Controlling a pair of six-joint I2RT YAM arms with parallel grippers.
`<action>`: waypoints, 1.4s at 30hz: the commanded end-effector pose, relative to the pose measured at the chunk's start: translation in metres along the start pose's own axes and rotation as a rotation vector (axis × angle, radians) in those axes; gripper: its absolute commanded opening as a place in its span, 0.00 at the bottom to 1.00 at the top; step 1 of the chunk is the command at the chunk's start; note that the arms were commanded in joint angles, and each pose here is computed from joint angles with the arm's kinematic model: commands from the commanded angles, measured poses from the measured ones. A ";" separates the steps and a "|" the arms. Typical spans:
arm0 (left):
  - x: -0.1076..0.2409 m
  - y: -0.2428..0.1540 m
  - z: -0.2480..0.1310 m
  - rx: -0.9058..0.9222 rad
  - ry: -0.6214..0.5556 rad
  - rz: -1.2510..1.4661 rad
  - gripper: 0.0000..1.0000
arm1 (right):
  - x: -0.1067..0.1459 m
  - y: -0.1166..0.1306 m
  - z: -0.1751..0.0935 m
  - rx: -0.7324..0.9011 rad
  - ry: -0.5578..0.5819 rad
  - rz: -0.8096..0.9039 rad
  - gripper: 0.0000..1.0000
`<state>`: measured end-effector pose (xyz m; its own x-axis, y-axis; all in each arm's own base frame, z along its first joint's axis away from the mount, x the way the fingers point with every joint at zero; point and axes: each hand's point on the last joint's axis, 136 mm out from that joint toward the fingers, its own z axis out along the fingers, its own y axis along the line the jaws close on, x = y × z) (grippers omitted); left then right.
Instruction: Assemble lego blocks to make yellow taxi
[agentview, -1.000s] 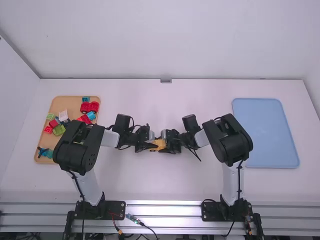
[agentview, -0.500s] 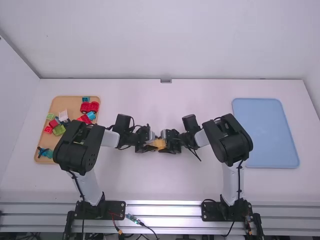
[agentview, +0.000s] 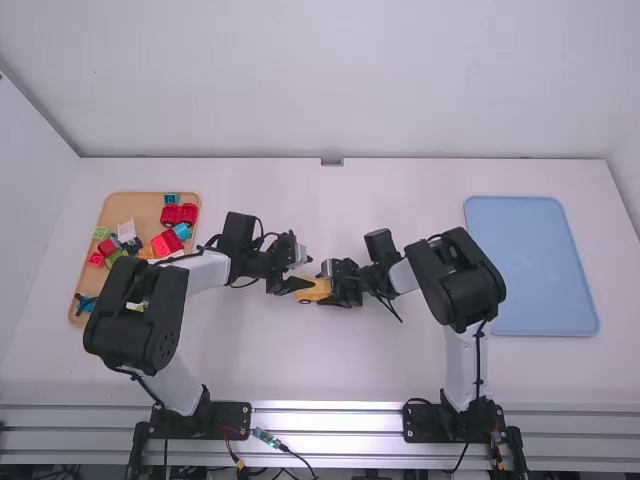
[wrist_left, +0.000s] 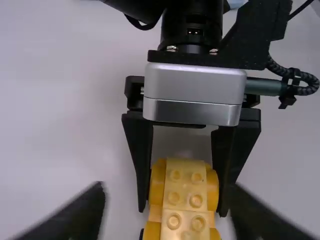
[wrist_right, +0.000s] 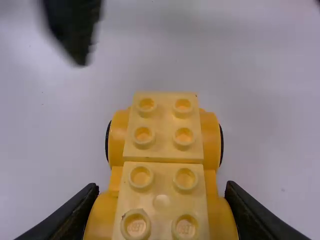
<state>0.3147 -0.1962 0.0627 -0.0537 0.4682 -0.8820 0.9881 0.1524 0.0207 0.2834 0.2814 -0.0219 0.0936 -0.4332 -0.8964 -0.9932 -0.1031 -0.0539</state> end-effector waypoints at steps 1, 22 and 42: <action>0.000 -0.009 0.000 0.032 -0.004 0.065 0.02 | 0.001 -0.003 0.002 0.002 0.010 0.001 0.46; 0.042 -0.020 0.019 0.090 0.037 -0.006 0.02 | 0.000 -0.003 0.002 0.002 0.005 -0.003 0.46; 0.099 -0.023 0.033 0.076 0.194 -0.144 0.02 | -0.002 -0.005 0.002 0.006 -0.001 0.005 0.45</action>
<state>0.3028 -0.2013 0.0201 -0.1048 0.4101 -0.9060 0.9937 0.0801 -0.0787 0.2852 0.2801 -0.0221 0.0657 -0.4376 -0.8968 -0.9959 -0.0852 -0.0314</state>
